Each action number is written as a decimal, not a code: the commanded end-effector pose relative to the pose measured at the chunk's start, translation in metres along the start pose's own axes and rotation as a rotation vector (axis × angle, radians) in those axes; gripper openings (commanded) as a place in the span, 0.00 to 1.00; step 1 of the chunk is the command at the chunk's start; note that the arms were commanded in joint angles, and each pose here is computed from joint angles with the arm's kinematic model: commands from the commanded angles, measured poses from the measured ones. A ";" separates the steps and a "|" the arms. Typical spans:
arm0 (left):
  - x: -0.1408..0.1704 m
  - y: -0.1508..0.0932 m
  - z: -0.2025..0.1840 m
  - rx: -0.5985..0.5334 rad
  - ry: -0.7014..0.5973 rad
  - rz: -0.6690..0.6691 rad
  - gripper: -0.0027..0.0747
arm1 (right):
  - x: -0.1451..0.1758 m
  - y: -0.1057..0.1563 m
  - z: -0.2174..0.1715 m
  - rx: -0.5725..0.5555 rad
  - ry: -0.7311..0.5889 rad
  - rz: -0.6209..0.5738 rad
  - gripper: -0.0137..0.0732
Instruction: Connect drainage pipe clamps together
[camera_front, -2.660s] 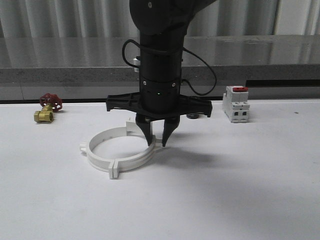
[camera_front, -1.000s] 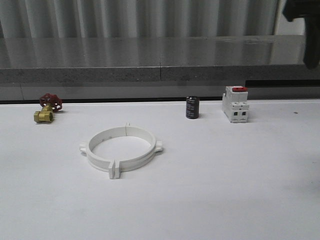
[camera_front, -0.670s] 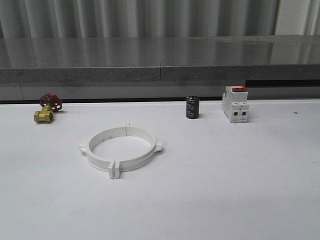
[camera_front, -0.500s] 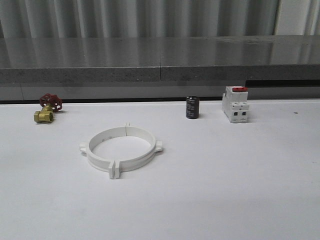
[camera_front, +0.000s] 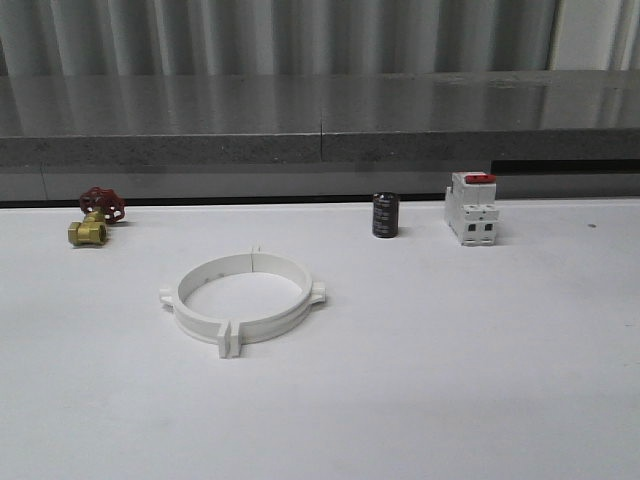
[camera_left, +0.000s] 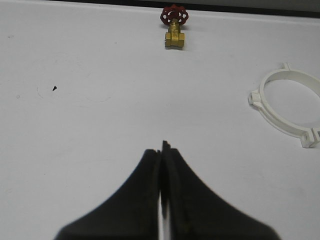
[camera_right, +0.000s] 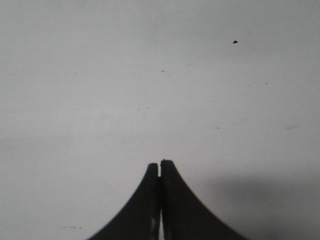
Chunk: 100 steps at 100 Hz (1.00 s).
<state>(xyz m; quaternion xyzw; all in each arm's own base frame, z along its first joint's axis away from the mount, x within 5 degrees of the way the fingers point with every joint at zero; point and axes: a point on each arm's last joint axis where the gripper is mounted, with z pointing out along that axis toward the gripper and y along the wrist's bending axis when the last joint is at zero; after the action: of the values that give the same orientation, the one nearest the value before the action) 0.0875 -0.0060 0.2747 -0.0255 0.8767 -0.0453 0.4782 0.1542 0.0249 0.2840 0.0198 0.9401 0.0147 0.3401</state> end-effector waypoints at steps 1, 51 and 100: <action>-0.014 -0.002 -0.004 0.014 -0.094 -0.002 0.01 | -0.011 0.001 -0.007 -0.017 -0.080 -0.003 0.08; -0.014 -0.002 -0.004 0.014 -0.094 -0.002 0.01 | -0.014 0.001 -0.011 -0.030 -0.138 -0.026 0.08; -0.014 -0.002 -0.004 0.014 -0.094 -0.002 0.01 | 0.028 -0.026 -0.049 -0.019 -0.664 0.018 0.08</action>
<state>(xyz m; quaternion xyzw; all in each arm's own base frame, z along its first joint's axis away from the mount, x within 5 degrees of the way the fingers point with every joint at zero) 0.0875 -0.0060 0.2747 -0.0255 0.8767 -0.0453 0.4782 0.1090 0.0019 0.2958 0.0257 0.8265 0.0193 0.5620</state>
